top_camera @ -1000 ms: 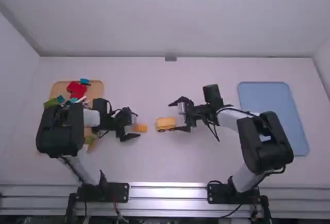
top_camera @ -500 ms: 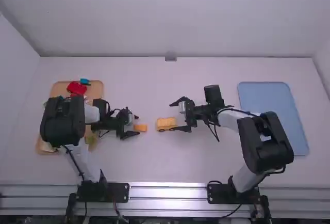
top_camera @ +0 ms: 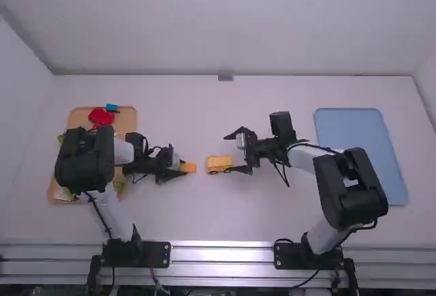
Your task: Assemble lego blocks to make yellow taxi
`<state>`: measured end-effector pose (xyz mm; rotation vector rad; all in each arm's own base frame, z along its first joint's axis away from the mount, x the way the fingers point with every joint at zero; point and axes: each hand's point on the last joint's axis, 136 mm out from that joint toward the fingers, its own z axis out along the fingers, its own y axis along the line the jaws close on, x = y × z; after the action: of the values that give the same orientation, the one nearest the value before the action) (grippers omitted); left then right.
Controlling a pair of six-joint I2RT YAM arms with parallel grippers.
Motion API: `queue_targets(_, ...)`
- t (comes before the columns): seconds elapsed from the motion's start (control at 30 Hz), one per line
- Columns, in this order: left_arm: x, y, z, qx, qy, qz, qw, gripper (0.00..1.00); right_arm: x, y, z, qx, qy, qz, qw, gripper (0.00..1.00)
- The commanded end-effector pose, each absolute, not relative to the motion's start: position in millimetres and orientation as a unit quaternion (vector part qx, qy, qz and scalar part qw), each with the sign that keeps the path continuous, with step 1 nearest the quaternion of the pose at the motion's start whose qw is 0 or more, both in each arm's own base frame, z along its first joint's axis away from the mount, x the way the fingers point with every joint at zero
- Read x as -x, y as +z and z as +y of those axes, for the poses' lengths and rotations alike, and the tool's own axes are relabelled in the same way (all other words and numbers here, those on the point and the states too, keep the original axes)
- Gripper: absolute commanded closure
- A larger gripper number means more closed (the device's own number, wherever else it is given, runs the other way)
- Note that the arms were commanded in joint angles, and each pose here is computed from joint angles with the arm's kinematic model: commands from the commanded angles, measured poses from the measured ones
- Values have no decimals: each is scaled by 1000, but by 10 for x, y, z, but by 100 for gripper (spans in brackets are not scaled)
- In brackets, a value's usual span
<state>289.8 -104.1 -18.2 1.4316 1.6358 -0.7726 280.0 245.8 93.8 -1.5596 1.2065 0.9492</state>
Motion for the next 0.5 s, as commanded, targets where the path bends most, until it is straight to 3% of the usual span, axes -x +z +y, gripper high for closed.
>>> queue_targets(0.0, -2879, -57, -1123, -557, -330, 631, 426, 68, -2819, 860, 2428, 630, 375, 511, 449, 1)
queue_targets(0.17, -2923, 197, -1156, -551, -343, 618, 445, 69, -2898, 577, 2372, 614, 341, 584, 407, 1)
queue_targets(0.47, -2974, 440, -1170, -548, -347, 606, 461, 76, -2827, 55, 2444, 608, 379, 586, 378, 1)
